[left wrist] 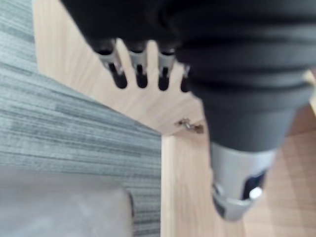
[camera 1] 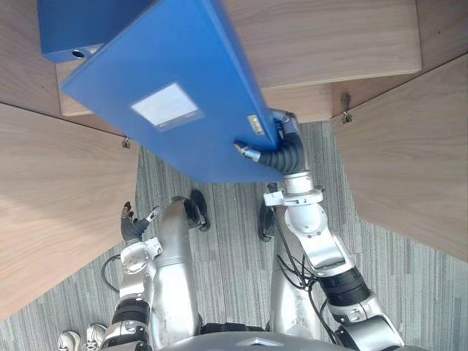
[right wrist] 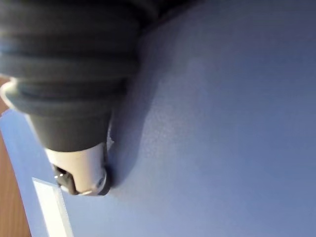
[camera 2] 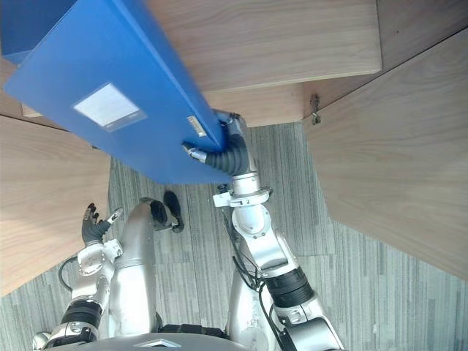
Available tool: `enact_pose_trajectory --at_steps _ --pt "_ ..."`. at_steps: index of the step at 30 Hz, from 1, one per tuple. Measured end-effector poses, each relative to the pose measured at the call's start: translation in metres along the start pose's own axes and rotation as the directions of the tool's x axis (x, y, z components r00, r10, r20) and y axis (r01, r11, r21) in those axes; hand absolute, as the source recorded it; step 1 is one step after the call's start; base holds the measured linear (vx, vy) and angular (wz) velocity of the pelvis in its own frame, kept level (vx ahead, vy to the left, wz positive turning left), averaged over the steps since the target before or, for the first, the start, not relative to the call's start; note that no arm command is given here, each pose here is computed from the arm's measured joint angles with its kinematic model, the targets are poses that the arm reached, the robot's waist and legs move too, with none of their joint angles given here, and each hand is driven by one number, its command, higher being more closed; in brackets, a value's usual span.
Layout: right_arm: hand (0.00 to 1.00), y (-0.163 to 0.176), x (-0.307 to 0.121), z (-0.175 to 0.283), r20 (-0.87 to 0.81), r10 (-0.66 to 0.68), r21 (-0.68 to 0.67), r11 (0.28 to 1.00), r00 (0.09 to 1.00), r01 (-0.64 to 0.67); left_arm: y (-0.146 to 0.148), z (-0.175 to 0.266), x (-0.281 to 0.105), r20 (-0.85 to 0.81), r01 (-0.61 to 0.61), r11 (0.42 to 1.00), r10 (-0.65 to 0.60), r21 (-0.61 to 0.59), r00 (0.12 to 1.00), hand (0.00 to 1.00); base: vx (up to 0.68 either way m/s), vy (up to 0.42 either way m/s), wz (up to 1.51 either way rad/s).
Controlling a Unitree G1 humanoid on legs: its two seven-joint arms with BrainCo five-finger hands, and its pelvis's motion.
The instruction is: Walk over to the cabinet, pick up the folder, carry it to the office cabinet, place the folder inside the office cabinet, then close the office cabinet door
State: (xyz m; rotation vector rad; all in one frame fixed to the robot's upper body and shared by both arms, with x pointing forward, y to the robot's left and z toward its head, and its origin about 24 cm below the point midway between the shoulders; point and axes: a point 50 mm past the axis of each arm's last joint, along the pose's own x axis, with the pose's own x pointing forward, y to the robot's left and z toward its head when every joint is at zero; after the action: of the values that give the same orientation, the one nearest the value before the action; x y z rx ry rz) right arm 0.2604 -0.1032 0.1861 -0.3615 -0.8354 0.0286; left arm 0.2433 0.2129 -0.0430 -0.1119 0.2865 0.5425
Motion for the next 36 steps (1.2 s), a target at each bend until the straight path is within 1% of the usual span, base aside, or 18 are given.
enact_pose_trajectory --at_steps 2,3,5,8,13,15,18,20,21,23,24,26,27,29,30,31,34,36 --pt "1.00 -0.007 0.003 -0.005 -0.042 -0.022 0.106 0.994 0.999 0.026 0.000 0.001 0.000 -0.001 -0.005 1.000 0.005 -0.022 1.000 0.00 -0.04 -0.052 0.05" --pt "1.00 -0.007 0.004 -0.007 -0.050 -0.023 0.123 0.992 0.998 0.029 0.001 0.001 0.000 -0.002 -0.008 1.000 0.008 -0.027 1.000 0.00 -0.03 -0.050 0.02" --pt "1.00 -0.012 0.008 -0.016 -0.099 -0.030 0.217 0.975 0.995 0.051 0.004 -0.001 0.000 -0.016 -0.031 0.998 0.030 -0.060 0.999 0.00 -0.03 -0.050 0.01" --pt "1.00 -0.019 0.012 -0.022 -0.132 -0.049 0.299 0.950 0.990 0.087 0.004 -0.002 0.000 -0.027 -0.040 0.996 0.038 -0.086 0.999 0.00 -0.02 -0.050 0.02" --pt "1.00 -0.040 0.033 -0.031 -0.171 -0.156 0.468 0.856 0.973 0.219 0.005 0.000 0.001 -0.024 -0.045 0.992 0.043 -0.115 0.999 0.00 -0.01 -0.045 0.08" --pt "1.00 -0.049 0.048 -0.033 -0.182 -0.211 0.541 0.794 0.960 0.277 0.008 -0.001 0.001 -0.034 -0.064 0.989 0.060 -0.137 0.998 0.00 -0.01 -0.060 0.08" --pt "1.00 -0.058 0.065 -0.031 -0.192 -0.278 0.612 0.716 0.941 0.337 0.011 -0.001 0.001 -0.042 -0.090 0.982 0.085 -0.163 0.996 0.00 -0.01 -0.060 0.06" --pt "1.00 -0.069 0.080 -0.029 -0.206 -0.352 0.672 0.627 0.913 0.394 0.012 0.000 0.002 -0.043 -0.108 0.976 0.101 -0.187 0.994 0.00 -0.01 -0.059 0.12" --pt "1.00 -0.072 0.084 -0.029 -0.213 -0.370 0.681 0.608 0.904 0.409 0.012 0.000 0.002 -0.044 -0.109 0.975 0.103 -0.193 0.994 0.00 -0.01 -0.057 0.09" --pt "1.00 -0.081 0.096 -0.030 -0.241 -0.405 0.723 0.531 0.882 0.441 0.012 -0.001 0.001 -0.055 -0.119 0.971 0.110 -0.206 0.992 0.00 -0.02 -0.058 0.14" --pt "1.00 -0.082 0.099 -0.030 -0.249 -0.412 0.727 0.519 0.877 0.450 0.012 -0.001 0.001 -0.057 -0.123 0.970 0.113 -0.210 0.992 0.00 -0.02 -0.056 0.17" --pt "1.00 -0.087 0.109 -0.031 -0.285 -0.430 0.756 0.450 0.857 0.476 0.012 -0.001 0.001 -0.056 -0.136 0.964 0.127 -0.228 0.990 0.00 -0.03 -0.054 0.18" --pt "1.00 -0.089 0.111 -0.031 -0.291 -0.438 0.759 0.436 0.851 0.484 0.012 0.000 0.001 -0.055 -0.137 0.964 0.128 -0.230 0.990 0.00 -0.03 -0.054 0.25" --pt "1.00 -0.097 0.120 -0.031 -0.317 -0.462 0.782 0.366 0.828 0.504 0.012 -0.003 0.000 -0.076 -0.162 0.953 0.148 -0.255 0.986 0.00 -0.04 -0.056 0.21" --pt "1.00 -0.098 0.123 -0.032 -0.326 -0.465 0.789 0.345 0.823 0.508 0.011 -0.003 0.000 -0.083 -0.167 0.950 0.150 -0.264 0.985 0.00 -0.06 -0.069 0.12" --pt "1.00 -0.100 0.125 -0.032 -0.347 -0.470 0.800 0.304 0.811 0.518 0.011 -0.004 -0.001 -0.091 -0.176 0.944 0.156 -0.278 0.984 0.00 -0.05 -0.057 0.13" --pt "1.00 -0.106 0.132 -0.032 -0.378 -0.482 0.804 0.252 0.790 0.538 0.011 -0.004 -0.001 -0.097 -0.193 0.935 0.171 -0.297 0.980 0.00 -0.05 -0.058 0.15" --pt "1.00 -0.113 0.135 -0.035 -0.415 -0.494 0.808 0.187 0.764 0.559 0.011 -0.003 -0.002 -0.092 -0.201 0.932 0.182 -0.303 0.979 0.00 -0.05 -0.054 0.10"
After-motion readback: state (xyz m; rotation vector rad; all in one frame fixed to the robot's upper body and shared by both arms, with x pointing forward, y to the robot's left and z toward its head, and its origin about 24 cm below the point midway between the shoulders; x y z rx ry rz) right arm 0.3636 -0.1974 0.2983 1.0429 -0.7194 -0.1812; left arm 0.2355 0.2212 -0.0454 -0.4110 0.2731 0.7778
